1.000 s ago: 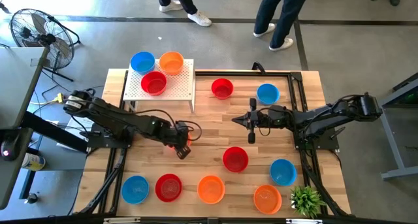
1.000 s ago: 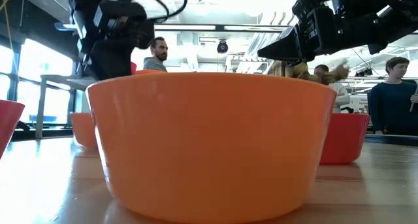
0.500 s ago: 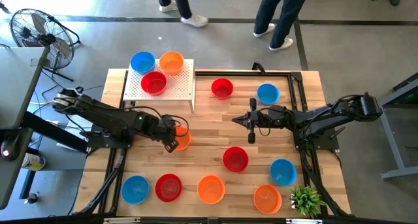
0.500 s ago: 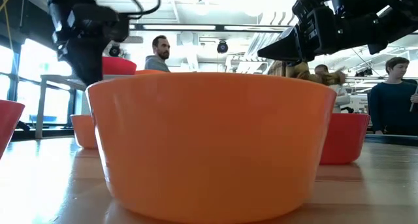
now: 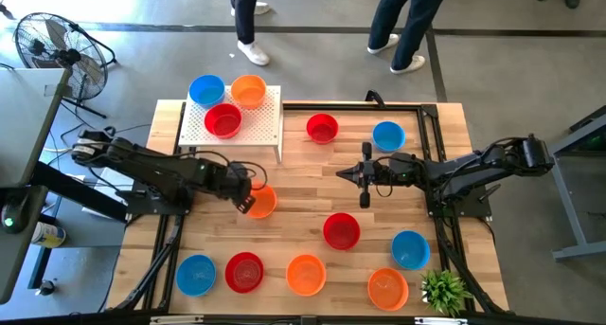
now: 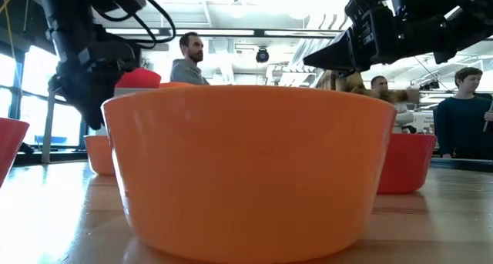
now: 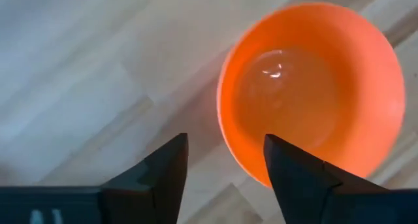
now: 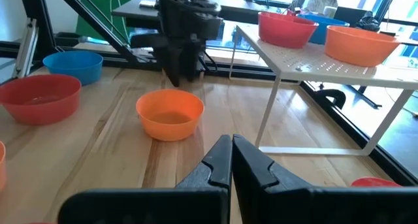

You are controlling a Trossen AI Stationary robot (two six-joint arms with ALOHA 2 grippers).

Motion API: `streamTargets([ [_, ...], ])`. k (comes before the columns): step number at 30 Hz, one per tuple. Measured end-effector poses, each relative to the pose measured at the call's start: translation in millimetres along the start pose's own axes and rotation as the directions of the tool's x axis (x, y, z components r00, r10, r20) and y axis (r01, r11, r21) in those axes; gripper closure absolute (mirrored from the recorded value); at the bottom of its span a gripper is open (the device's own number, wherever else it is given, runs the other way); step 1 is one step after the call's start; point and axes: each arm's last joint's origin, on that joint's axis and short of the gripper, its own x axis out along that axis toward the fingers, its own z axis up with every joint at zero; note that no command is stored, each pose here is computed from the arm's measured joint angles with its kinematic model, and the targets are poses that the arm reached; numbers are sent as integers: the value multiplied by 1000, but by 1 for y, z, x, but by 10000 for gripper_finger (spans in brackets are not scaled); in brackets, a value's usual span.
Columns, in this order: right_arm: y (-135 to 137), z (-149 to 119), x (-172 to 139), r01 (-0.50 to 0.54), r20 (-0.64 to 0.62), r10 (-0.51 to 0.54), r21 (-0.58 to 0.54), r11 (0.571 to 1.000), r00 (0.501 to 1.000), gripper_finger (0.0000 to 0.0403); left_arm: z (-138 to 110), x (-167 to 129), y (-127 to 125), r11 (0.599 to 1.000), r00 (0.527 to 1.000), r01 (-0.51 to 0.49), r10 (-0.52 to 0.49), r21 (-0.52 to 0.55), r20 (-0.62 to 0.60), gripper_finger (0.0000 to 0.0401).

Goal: Pick & Place Mini bowls
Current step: Stack the orange bowl on top of the orange bowl on the shelf

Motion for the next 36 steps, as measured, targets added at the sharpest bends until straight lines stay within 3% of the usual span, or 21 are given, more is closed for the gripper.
streamTargets([
  [4, 0, 0, 0, 0, 0, 0, 0, 1000, 1000, 402, 11, 3, 6, 1000, 1000, 3, -3, 13, -11, 201],
  [9, 0, 0, 0, 0, 0, 0, 0, 1000, 1000, 402, 19, 9, 7, 997, 998, 66, -66, 31, -4, 231],
  [16, 0, 0, 0, 0, -3, 0, -1, 1000, 1000, 403, 9, 29, 16, 996, 995, 92, -92, 15, -28, 272],
  [32, 0, 0, 0, 0, -3, 0, -1, 1000, 1000, 403, 9, 30, 15, 992, 994, 109, -107, 65, -25, 390],
  [36, 0, 0, 0, 0, -3, 0, -1, 1000, 1000, 403, 11, 28, 12, 988, 989, 143, -141, 62, -34, 395],
])
